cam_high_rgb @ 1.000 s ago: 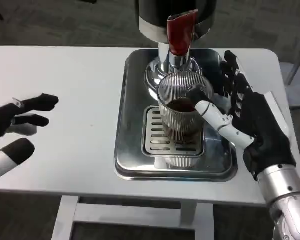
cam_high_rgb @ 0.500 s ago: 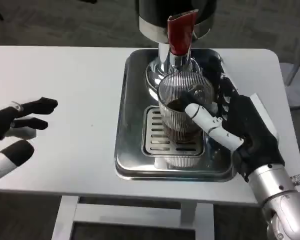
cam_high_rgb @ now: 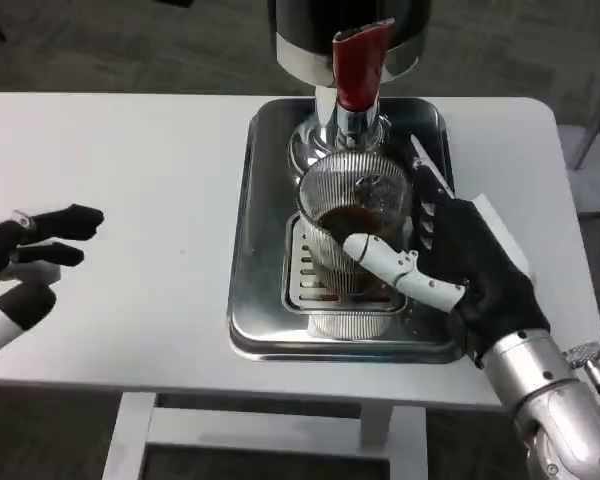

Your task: Grasp the cup under the faucet to collect the drink, then remove the cup.

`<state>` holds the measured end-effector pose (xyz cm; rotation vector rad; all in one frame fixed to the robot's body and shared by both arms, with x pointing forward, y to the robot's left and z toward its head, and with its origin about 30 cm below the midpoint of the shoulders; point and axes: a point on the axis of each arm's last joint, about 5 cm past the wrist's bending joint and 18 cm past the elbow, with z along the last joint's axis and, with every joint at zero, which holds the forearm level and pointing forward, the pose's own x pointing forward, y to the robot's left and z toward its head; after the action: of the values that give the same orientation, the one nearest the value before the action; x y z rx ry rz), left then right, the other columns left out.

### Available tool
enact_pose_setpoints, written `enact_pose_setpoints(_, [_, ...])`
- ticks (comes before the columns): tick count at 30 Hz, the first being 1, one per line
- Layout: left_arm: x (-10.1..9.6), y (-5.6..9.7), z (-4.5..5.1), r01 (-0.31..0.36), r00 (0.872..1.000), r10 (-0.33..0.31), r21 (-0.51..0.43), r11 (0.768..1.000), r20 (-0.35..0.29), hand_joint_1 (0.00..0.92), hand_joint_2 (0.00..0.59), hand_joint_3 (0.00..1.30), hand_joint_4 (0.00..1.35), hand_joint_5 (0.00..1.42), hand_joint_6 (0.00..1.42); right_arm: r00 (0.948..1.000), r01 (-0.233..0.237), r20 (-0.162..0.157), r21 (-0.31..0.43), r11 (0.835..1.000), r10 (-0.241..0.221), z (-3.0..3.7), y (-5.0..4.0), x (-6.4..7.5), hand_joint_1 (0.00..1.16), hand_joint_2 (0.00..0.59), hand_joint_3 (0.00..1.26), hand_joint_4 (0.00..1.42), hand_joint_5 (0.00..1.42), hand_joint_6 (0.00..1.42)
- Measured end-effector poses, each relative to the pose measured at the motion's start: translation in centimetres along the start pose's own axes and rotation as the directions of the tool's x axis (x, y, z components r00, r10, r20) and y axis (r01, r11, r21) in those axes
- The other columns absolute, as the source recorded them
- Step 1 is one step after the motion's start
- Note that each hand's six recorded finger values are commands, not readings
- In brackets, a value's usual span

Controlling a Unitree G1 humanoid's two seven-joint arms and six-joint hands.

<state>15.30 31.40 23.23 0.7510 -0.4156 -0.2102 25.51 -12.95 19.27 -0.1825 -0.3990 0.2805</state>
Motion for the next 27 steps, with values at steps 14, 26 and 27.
enact_pose_setpoints(14, [0.2,0.3,0.08,-0.001,1.0,0.0,0.01,1.0,0.006,0.0,0.077,0.28,0.23,0.29,0.35,0.9996,0.029,0.001,0.038,0.999,-0.029,-0.24,-0.05,0.1,0.61,0.226,0.0,0.0,0.0,0.18])
enact_pose_setpoints(26, [0.3,0.3,0.07,0.0,1.0,0.0,0.01,1.0,0.007,0.0,0.078,0.28,0.24,0.29,0.35,0.9996,0.026,0.009,0.046,0.999,-0.026,-0.19,-1.13,0.0,0.58,0.221,0.0,0.0,0.0,0.17])
enact_pose_setpoints(27, [0.3,0.3,0.07,0.0,1.0,0.0,0.009,1.0,0.007,0.0,0.078,0.28,0.24,0.29,0.35,0.9997,0.022,0.008,0.039,0.999,-0.023,-0.19,-1.3,-0.1,0.58,0.22,0.0,0.0,0.0,0.16])
